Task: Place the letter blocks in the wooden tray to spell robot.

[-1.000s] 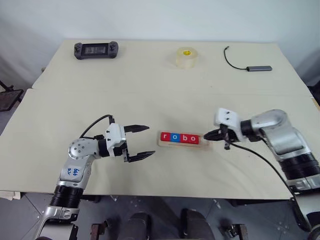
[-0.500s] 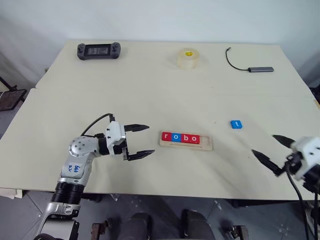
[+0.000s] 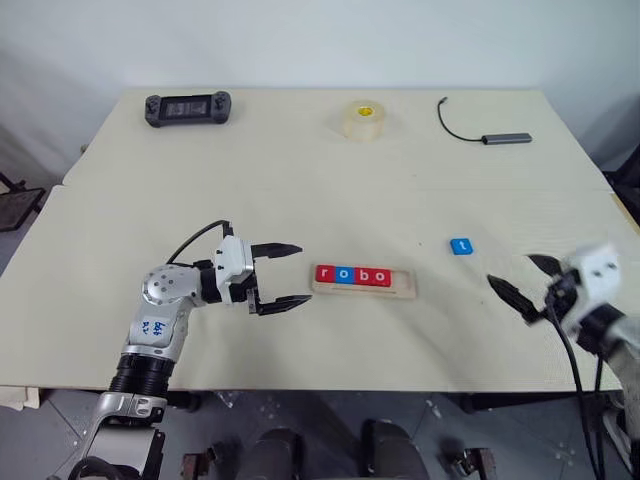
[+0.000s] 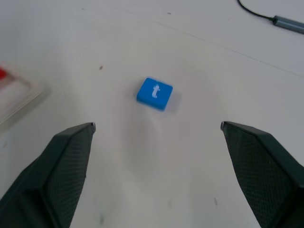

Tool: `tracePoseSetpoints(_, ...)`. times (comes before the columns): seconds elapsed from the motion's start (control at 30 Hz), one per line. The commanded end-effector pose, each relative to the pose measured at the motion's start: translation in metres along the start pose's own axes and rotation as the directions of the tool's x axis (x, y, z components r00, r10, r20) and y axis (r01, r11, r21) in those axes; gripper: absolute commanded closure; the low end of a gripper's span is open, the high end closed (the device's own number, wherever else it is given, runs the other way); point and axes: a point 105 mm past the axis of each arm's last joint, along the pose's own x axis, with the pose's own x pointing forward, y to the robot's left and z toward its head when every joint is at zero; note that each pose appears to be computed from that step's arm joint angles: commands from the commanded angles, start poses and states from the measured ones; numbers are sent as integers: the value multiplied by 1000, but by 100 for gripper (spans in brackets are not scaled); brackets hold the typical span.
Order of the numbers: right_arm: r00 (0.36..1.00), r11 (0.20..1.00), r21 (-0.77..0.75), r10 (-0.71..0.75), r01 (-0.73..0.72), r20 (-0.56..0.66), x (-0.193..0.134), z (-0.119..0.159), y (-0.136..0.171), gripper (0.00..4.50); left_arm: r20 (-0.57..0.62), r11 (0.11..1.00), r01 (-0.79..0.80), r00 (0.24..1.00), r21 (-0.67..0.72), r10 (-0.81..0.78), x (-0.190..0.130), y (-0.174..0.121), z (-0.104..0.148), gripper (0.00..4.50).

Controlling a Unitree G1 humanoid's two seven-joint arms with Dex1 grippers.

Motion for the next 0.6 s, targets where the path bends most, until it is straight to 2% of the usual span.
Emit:
tracePoseSetpoints(0.03, 993, 993, 90, -73, 82, -91, 24, -1, -12, 7, 23, 999, 6, 1000, 32, -7, 3, -3, 6, 0)
tracePoseSetpoints(0.17, 981, 975, 181, -101, 131, -165, 49, -3, -12, 7, 27, 1000, -8, 1000, 28, 7, 2, -7, 6, 0)
tracePoseSetpoints(0.47, 960, 959, 218, -123, 179, -250, 75, -21, -7, 7, 35, 999, -26, 999, 18, 26, 2, -12, 8, 0)
tracePoseSetpoints(0.57, 959, 956, 218, -142, 197, -243, 77, -23, -7, 65, 34, 999, -28, 999, 19, 27, 3, -11, 8, 0)
tracePoseSetpoints(0.6, 959, 955, 217, -146, 200, -242, 77, -23, -7, 100, 34, 999, -27, 999, 20, 26, 3, -11, 8, 0)
